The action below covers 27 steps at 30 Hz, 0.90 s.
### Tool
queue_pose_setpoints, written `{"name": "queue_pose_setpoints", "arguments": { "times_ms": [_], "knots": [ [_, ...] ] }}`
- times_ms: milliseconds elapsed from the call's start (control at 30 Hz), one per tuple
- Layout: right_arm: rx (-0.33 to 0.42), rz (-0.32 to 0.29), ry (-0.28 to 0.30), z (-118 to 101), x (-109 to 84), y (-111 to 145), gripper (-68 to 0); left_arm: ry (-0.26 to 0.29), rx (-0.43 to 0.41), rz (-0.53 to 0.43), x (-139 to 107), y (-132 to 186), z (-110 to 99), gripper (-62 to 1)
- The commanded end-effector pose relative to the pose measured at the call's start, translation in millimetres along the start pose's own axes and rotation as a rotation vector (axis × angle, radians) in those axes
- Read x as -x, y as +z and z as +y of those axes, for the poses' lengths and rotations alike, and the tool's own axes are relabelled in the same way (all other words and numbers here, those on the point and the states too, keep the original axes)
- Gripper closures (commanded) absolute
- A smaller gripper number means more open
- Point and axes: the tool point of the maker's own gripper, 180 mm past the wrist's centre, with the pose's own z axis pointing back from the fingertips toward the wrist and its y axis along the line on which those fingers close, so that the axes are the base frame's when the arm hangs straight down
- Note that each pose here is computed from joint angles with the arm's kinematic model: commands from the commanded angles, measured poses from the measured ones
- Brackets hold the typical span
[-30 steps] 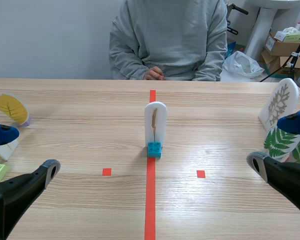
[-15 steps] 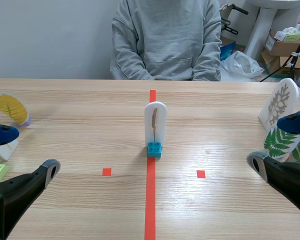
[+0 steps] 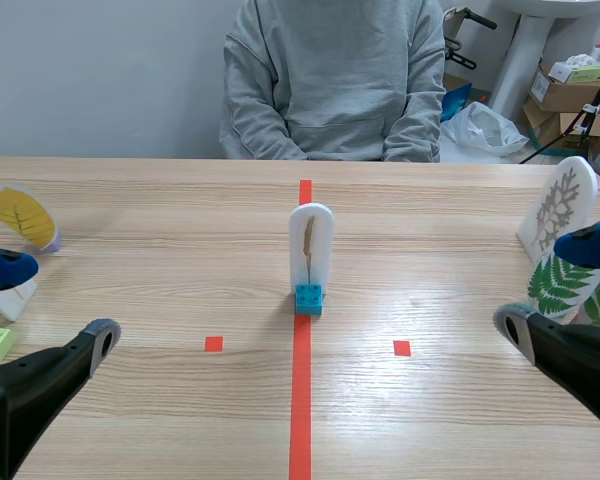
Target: Do the leaf sorting experiment
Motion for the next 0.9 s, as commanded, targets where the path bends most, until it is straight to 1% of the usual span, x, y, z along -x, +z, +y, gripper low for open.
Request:
{"name": "queue_pose_setpoints", "arguments": {
  "times_ms": [0, 500, 633, 767, 800, 867],
  "knots": [
    [-0.013, -0.026, 0.000, 1, -5.4, -1, -47.7, 0.008, 0.003, -0.028, -7, 1, -1, -51.0],
    [-0.013, -0.026, 0.000, 1, -5.2, -1, -47.7, 0.006, 0.003, -0.031, -8, 0, -1, -51.0],
    [-0.013, -0.026, 0.000, 1, -5.2, -1, -47.6, -0.034, -0.008, -0.033, -7, -5, 7, -51.0],
    [-0.013, -0.024, 0.001, 1, -4.9, -1, -47.7, -0.050, 0.007, -0.027, 3, -16, 17, -51.1],
    [-0.013, -0.024, 0.001, 1, -4.9, -1, -47.6, -0.055, 0.015, -0.021, 7, -20, 20, -51.6],
    [-0.013, -0.023, 0.002, 1, -4.8, -1, -47.6, -0.063, 0.038, -0.007, 17, -29, 24, -54.9]
  ]
}}
